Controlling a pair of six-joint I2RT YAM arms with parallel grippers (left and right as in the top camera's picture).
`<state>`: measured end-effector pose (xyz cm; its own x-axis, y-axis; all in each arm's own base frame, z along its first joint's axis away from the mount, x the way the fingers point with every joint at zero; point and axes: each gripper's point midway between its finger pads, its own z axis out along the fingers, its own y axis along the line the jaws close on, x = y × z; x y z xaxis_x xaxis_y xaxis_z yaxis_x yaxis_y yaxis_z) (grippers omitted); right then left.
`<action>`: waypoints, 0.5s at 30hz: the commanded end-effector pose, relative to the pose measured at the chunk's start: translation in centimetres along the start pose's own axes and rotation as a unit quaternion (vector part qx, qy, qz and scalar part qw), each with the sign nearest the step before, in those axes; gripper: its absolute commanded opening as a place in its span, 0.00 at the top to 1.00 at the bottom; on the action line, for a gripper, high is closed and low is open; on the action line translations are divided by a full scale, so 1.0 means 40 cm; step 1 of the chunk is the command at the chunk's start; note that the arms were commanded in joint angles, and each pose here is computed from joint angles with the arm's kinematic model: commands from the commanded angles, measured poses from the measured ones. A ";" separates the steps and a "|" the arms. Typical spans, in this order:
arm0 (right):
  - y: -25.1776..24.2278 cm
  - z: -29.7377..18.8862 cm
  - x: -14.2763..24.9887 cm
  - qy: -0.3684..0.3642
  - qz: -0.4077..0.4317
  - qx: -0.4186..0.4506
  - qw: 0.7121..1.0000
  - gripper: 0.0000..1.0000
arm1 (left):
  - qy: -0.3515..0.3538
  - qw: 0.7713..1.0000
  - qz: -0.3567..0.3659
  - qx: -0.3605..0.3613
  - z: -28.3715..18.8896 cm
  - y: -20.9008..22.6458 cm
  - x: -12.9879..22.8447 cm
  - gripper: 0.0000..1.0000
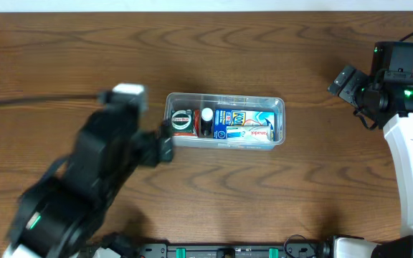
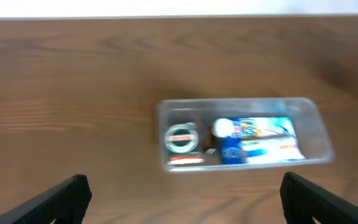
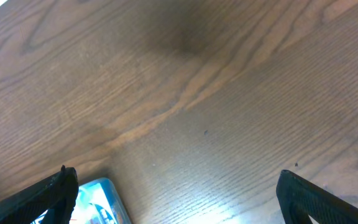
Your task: Pack container
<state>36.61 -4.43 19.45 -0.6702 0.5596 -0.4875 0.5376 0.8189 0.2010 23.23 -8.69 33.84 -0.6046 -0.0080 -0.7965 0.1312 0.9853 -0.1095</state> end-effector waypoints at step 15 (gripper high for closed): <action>-0.004 0.000 -0.007 -0.004 0.006 0.003 1.000 0.01 | -0.225 0.952 -0.123 -0.166 -0.129 0.279 0.047 0.02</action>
<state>36.63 -4.43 19.46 -0.6698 0.5596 -0.4880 0.5374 0.8189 0.2013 18.53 2.25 36.54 -0.1941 -0.2405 -0.9511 -0.2167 0.9560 -0.1975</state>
